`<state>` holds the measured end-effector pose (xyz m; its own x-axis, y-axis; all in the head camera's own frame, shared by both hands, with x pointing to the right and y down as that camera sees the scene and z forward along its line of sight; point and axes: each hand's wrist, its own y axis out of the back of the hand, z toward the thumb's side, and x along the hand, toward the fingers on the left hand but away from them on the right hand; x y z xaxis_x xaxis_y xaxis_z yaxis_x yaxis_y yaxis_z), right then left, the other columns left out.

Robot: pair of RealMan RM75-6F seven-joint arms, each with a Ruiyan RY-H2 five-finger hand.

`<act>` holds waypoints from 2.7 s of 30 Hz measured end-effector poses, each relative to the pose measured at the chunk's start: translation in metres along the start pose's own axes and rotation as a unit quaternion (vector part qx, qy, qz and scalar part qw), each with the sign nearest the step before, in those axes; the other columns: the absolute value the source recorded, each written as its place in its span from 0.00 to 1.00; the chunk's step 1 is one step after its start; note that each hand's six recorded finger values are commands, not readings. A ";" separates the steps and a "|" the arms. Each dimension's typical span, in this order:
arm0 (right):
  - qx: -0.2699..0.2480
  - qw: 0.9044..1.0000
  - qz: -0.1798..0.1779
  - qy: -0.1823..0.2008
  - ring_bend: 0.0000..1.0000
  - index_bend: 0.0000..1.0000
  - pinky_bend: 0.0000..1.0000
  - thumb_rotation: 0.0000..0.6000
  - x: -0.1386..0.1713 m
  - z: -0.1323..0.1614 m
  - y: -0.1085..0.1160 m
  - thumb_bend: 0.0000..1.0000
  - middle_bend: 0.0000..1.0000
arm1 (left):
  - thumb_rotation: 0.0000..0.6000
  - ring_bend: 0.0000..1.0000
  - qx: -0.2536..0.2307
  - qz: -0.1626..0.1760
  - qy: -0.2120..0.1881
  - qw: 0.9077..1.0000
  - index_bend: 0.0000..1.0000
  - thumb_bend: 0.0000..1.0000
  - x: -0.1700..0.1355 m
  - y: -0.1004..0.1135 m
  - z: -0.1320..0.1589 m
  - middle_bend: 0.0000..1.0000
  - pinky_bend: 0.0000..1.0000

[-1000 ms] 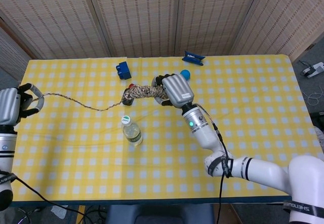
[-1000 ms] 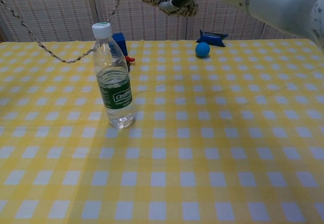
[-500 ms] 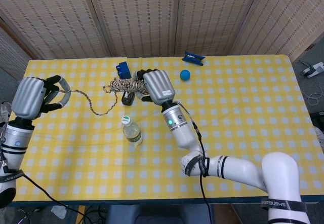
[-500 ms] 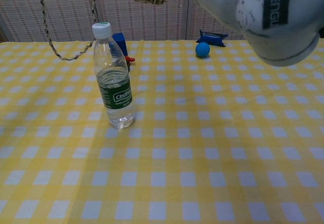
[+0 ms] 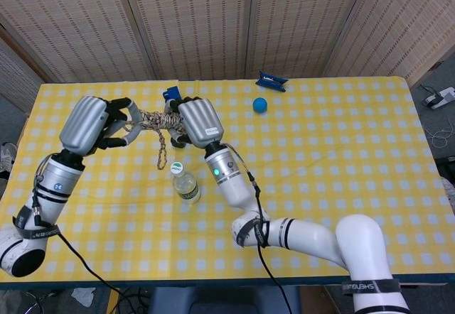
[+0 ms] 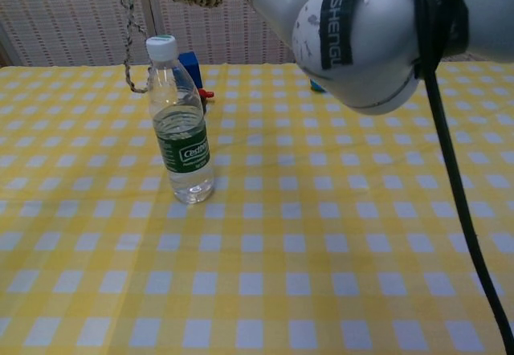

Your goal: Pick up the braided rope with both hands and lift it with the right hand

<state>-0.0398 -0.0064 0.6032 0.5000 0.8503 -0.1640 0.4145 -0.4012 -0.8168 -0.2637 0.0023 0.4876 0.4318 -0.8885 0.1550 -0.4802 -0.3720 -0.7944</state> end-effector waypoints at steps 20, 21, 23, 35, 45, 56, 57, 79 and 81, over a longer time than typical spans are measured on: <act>-0.066 0.992 0.035 0.098 0.47 0.73 0.49 1.00 0.024 0.017 -0.010 0.34 0.63 | 1.00 1.00 -0.038 -0.016 0.088 0.995 0.73 0.40 0.034 -0.009 -0.032 1.00 1.00; -0.072 0.992 0.035 0.101 0.47 0.73 0.49 1.00 0.026 0.015 -0.010 0.34 0.63 | 1.00 1.00 -0.034 -0.016 0.097 0.995 0.73 0.40 0.034 -0.009 -0.037 1.00 1.00; -0.082 0.990 0.035 0.105 0.47 0.73 0.49 1.00 0.029 0.012 -0.008 0.34 0.64 | 1.00 1.00 -0.024 -0.017 0.121 0.992 0.73 0.40 0.033 -0.009 -0.052 1.00 1.00; -0.168 0.978 -0.005 0.127 0.48 0.75 0.49 1.00 0.048 -0.009 0.022 0.32 0.65 | 1.00 1.00 0.019 -0.048 0.226 0.973 0.74 0.40 0.003 -0.017 -0.121 1.00 1.00; -0.201 0.970 -0.057 0.126 0.50 0.76 0.49 1.00 0.053 -0.022 0.051 0.32 0.65 | 1.00 1.00 0.037 -0.076 0.274 0.958 0.74 0.40 -0.026 -0.031 -0.156 1.00 1.00; -0.206 0.967 -0.106 0.103 0.50 0.77 0.49 1.00 0.051 -0.036 0.060 0.32 0.66 | 1.00 1.00 0.054 -0.077 0.292 0.952 0.74 0.40 -0.049 -0.030 -0.180 1.00 1.00; -0.205 0.968 -0.110 0.098 0.50 0.77 0.49 1.00 0.050 -0.038 0.060 0.32 0.66 | 1.00 1.00 0.057 -0.076 0.290 0.952 0.74 0.40 -0.050 -0.030 -0.180 1.00 1.00; -0.119 0.989 -0.092 -0.005 0.51 0.77 0.49 1.00 0.012 -0.016 0.031 0.37 0.66 | 1.00 1.00 0.138 0.049 0.082 0.986 0.75 0.40 -0.042 0.000 -0.082 1.00 1.00; -0.112 0.990 -0.083 -0.011 0.51 0.77 0.49 1.00 0.008 -0.012 0.025 0.38 0.66 | 1.00 1.00 0.133 0.047 0.059 0.988 0.75 0.40 -0.040 -0.004 -0.069 1.00 1.00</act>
<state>-0.0160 -0.0141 0.5883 0.3952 0.9171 -0.0529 0.6481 -0.3192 -0.6914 -0.3318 0.0209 0.5248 0.2951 -0.9468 0.1282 -0.2902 -0.2167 -0.9321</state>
